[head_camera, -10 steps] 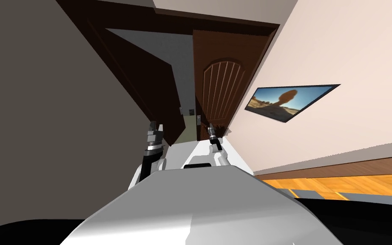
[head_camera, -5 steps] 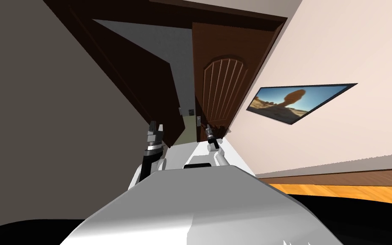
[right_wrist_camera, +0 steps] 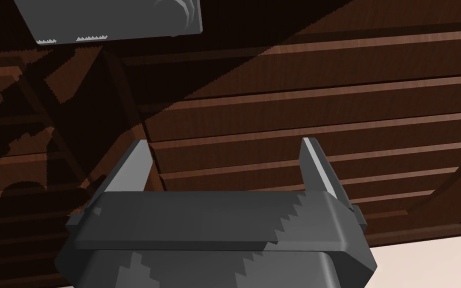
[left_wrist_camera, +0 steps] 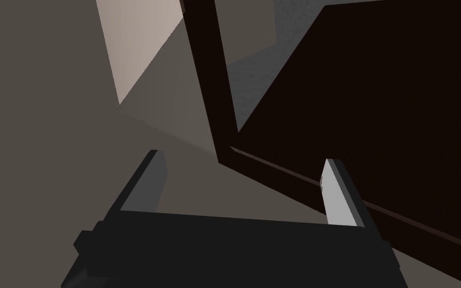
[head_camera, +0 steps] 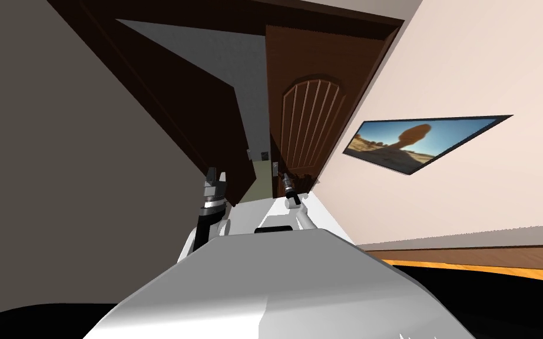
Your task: Push the door open
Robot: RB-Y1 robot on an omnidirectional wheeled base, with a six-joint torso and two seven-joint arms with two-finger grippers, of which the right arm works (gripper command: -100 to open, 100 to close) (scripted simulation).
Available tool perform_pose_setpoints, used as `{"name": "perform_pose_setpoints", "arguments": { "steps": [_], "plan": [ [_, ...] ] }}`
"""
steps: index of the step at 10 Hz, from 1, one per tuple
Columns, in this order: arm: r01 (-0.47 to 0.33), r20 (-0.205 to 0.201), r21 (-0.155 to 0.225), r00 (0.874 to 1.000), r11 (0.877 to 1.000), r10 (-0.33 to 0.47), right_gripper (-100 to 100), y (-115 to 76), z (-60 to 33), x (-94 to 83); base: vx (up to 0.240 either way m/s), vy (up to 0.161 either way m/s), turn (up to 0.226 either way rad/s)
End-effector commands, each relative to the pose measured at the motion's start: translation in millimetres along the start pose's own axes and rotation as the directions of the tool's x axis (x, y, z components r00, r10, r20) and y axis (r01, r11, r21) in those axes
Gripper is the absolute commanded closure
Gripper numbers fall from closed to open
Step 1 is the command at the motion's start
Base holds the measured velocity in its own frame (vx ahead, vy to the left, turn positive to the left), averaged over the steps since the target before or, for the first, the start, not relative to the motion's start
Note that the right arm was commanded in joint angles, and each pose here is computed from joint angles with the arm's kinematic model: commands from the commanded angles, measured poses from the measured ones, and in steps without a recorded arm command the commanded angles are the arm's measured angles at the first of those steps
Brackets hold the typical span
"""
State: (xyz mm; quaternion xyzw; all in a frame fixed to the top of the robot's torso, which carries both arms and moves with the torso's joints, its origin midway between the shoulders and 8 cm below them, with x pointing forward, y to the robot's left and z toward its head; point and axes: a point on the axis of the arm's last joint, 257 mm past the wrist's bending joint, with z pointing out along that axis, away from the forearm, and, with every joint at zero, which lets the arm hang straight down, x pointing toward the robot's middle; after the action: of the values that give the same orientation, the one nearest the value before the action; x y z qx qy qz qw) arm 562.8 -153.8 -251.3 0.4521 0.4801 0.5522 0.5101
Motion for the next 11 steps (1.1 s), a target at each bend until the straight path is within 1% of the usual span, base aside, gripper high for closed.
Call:
{"name": "perform_pose_setpoints", "arguments": {
  "steps": [1, 3, 4, 6, 9, 10, 11],
  "plan": [
    [0.002, -0.008, 0.024, 1.000, 1.000, -0.002, -100, -8.6, 3.3, 6.2, 0.092, -0.001, -0.010],
    [0.004, -0.019, 0.051, 1.000, 0.999, -0.003, -100, -18.8, 6.6, 14.1, 0.103, -0.006, -0.010],
    [0.005, -0.028, 0.074, 1.000, 0.997, -0.003, -100, -27.3, 9.0, 21.4, 0.137, -0.004, -0.015],
    [0.007, -0.039, 0.102, 0.999, 0.995, -0.003, -100, -37.3, 11.5, 30.7, 0.142, 0.002, -0.009],
    [0.009, -0.051, 0.128, 0.999, 0.992, -0.003, -100, -46.7, 13.4, 40.6, 0.116, 0.005, -0.007],
    [0.008, -0.048, 0.121, 0.999, 0.993, -0.002, -100, -43.5, 13.2, 38.4, 0.049, 0.003, 0.000],
    [0.036, -0.043, 0.123, 0.999, 0.992, -0.031, -100, -45.4, 14.1, 23.1, 0.082, 0.016, 0.020]
  ]
}}
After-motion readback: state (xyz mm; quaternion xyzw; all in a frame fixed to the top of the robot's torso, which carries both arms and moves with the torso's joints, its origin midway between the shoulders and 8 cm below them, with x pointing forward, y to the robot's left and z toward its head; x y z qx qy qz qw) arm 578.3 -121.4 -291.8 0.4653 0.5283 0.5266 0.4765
